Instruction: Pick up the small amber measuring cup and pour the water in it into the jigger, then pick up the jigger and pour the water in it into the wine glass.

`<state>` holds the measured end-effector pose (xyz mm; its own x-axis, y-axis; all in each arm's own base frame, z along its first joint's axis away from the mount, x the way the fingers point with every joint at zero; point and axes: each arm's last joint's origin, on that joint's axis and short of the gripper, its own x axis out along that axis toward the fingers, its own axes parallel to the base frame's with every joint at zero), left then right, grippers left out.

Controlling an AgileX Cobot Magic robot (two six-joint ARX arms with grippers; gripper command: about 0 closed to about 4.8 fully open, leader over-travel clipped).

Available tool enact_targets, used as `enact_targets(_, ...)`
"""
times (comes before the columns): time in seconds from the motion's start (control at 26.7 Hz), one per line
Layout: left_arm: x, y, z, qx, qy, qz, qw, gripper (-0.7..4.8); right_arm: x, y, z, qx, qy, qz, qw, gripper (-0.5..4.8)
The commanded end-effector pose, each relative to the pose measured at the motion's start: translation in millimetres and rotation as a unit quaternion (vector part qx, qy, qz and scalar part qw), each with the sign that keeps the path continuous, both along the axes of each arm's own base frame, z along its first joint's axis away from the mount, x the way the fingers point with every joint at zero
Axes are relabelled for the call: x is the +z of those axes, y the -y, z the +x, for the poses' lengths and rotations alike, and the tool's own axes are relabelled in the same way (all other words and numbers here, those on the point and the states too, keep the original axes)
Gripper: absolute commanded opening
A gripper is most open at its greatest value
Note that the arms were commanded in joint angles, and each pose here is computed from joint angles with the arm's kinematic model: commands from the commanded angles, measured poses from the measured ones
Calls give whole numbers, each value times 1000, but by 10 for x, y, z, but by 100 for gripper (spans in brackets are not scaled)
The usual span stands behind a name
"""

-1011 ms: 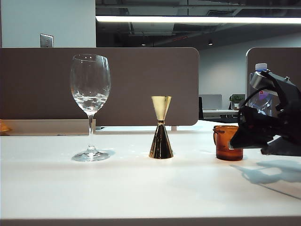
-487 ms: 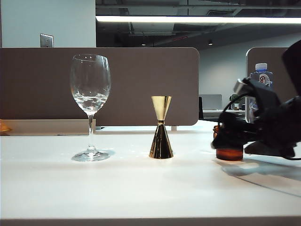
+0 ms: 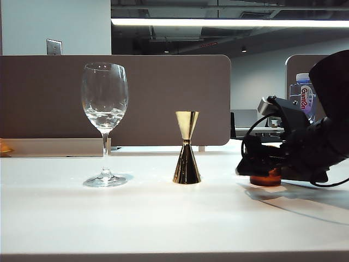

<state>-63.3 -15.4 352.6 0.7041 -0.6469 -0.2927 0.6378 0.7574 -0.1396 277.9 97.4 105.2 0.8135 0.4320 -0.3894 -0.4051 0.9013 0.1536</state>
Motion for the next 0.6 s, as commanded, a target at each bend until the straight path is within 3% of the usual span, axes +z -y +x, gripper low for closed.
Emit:
enact_targets(0.04,18,2,-1,-1,8,-1,1000,-2,42,-5,30,-4,17,-2,1000,454)
enact_targets(0.3,18,2,-1,-1,8,-1,1000,-2,40,5,34,-22,19,-9,1000,446)
enact_targets(0.6,18,2,-1,-1,7,-1,1000,-2,40,5,34,-22,19,-9,1000,295)
